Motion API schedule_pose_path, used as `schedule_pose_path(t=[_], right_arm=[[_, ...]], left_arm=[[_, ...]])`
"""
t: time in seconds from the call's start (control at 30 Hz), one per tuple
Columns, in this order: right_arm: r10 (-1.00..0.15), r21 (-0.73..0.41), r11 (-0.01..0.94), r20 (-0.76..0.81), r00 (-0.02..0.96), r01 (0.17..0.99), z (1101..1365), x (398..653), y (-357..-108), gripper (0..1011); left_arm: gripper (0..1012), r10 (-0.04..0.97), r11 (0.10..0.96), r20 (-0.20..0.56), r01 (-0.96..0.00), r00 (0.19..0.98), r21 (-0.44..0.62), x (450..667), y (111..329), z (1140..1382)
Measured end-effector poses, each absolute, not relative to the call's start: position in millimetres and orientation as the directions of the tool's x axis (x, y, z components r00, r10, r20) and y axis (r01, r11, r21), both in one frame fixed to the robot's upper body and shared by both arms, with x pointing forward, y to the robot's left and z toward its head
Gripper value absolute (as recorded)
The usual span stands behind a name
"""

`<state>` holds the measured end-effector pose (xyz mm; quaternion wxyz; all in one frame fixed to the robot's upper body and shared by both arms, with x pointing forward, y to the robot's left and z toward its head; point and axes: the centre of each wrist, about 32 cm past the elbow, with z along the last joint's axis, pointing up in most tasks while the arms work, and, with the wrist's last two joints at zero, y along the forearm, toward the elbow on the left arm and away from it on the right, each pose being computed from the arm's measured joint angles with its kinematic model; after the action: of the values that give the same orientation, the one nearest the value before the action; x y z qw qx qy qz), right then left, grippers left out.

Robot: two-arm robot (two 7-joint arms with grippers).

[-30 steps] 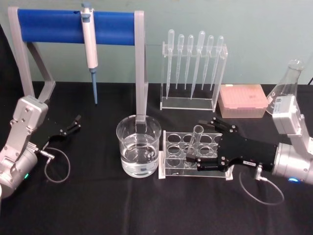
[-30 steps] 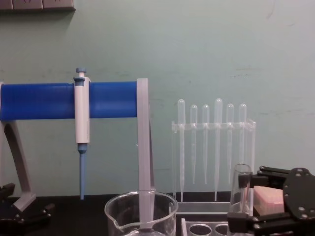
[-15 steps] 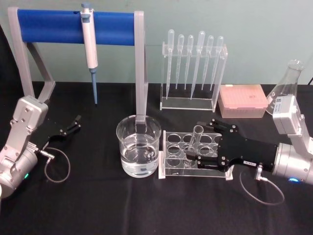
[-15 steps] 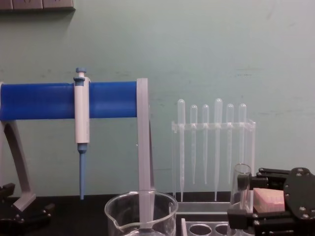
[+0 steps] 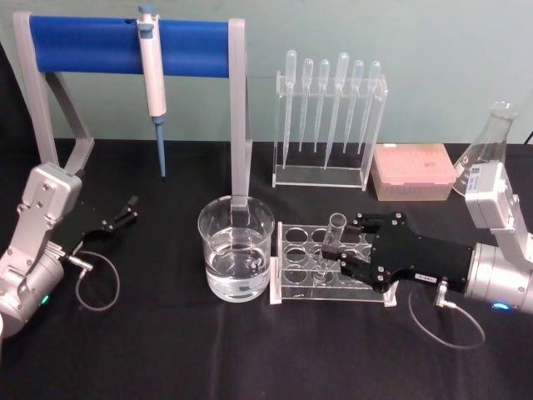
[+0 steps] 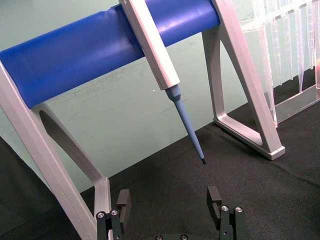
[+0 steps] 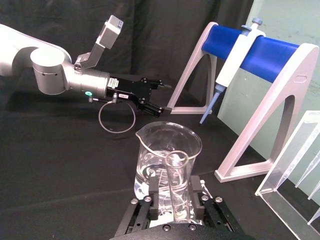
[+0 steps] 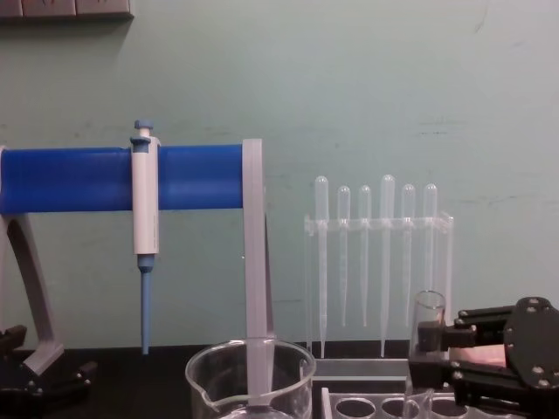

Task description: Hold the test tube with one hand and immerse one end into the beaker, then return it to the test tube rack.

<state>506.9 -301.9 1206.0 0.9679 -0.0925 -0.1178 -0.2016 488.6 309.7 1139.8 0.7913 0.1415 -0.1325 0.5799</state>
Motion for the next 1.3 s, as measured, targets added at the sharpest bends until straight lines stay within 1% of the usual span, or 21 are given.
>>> schedule_pose_path(t=[0.03,0.1,0.2,0.23,0.63,0.77,1.0,1.13,1.3], right_arm=[[-0.368,-0.132,0.902,0.265,0.891,0.412,1206,507,-302,367],[-0.368,-0.132,0.902,0.265,0.891,0.412,1206,507,-302,330],[-0.369,-0.131,0.901,0.266,0.891,0.413,1206,507,-302,243],[-0.369,-0.131,0.901,0.266,0.891,0.413,1206,507,-302,236],[-0.369,-0.131,0.901,0.265,0.891,0.412,1206,507,-302,234],[-0.388,-0.126,0.896,0.243,0.889,0.425,1208,508,-306,234],[-0.427,-0.109,0.885,0.196,0.883,0.452,1225,512,-309,233],[-0.445,-0.093,0.879,0.186,0.876,0.467,1239,513,-311,233],[-0.442,-0.087,0.883,0.181,0.879,0.462,1265,514,-312,234]], left_arm=[[1000,0.88,0.287,0.374,-0.955,0.292,0.07,489,310,1140],[1000,0.88,0.287,0.374,-0.955,0.292,0.07,489,310,1140],[1000,0.88,0.287,0.374,-0.955,0.292,0.07,489,310,1140],[1000,0.88,0.287,0.374,-0.955,0.292,0.07,489,310,1140],[1000,0.88,0.287,0.374,-0.955,0.292,0.07,489,310,1140],[1000,0.88,0.287,0.374,-0.955,0.292,0.07,489,310,1140],[1000,0.88,0.287,0.374,-0.955,0.292,0.07,489,310,1140],[1000,0.88,0.287,0.374,-0.955,0.292,0.07,489,310,1140],[1000,0.88,0.287,0.374,-0.955,0.292,0.07,489,310,1140]])
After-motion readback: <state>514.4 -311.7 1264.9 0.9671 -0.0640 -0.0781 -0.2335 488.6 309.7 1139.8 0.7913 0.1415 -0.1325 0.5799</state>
